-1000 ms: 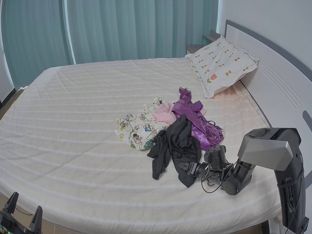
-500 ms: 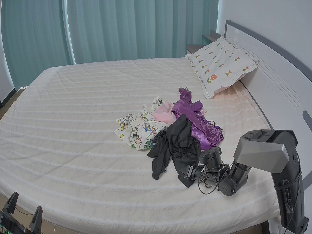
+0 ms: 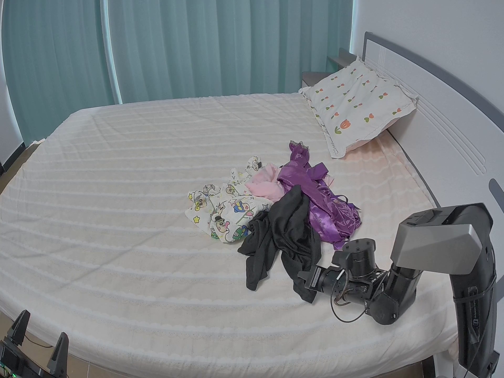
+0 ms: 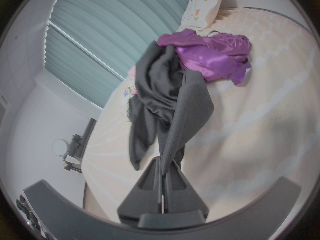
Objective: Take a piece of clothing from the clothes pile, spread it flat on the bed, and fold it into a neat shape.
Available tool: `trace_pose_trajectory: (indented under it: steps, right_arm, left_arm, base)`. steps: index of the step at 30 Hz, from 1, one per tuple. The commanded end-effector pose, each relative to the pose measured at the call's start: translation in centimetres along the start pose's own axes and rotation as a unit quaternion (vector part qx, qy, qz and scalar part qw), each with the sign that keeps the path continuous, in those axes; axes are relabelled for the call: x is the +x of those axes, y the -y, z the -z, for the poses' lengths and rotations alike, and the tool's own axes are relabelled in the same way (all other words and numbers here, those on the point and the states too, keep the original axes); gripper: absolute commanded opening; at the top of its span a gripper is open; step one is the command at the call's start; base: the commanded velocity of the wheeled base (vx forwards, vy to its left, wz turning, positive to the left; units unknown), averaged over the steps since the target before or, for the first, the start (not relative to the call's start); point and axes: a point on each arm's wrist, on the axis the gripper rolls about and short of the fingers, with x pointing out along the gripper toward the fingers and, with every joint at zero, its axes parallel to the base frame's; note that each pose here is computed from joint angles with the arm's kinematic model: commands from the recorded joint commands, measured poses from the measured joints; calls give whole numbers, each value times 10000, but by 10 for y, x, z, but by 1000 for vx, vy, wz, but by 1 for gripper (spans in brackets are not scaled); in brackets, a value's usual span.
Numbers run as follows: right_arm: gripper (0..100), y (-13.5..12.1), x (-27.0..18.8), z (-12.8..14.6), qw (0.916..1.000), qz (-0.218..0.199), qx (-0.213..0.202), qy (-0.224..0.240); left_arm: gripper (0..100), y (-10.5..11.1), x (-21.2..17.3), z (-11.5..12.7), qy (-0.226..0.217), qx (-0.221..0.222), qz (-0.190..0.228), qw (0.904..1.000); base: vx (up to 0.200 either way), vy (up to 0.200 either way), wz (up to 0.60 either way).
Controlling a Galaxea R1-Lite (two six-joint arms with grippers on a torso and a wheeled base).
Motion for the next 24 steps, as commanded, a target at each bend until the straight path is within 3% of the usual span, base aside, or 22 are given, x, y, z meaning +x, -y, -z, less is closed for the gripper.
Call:
trace_pose_trajectory:
  steps: [1,8,17,22,24]
  right_arm:
    - [0,-3,-61,-11,9975,-619,177,286]
    - [0,4,-114,5,9983,-455,341,94]
    - [0,-6,-159,2,9958,-665,624,115]
    - [0,-1,-173,10,9962,-509,699,-71]
    - [0,1,-176,5,9961,-454,748,120]
  left_arm:
    - [100,0,0,5,19,13,-1,10000]
    - [100,0,0,5,19,43,-1,10000]
    - [100,0,0,5,19,43,6,10000]
    - [100,1,0,4,68,376,143,9992]
    - [100,2,-8,-25,720,140,310,9968]
  base:
    - [0,0,0]
    - [0,0,0]
    - [0,0,0]
    - [0,0,0]
    - [0,0,0]
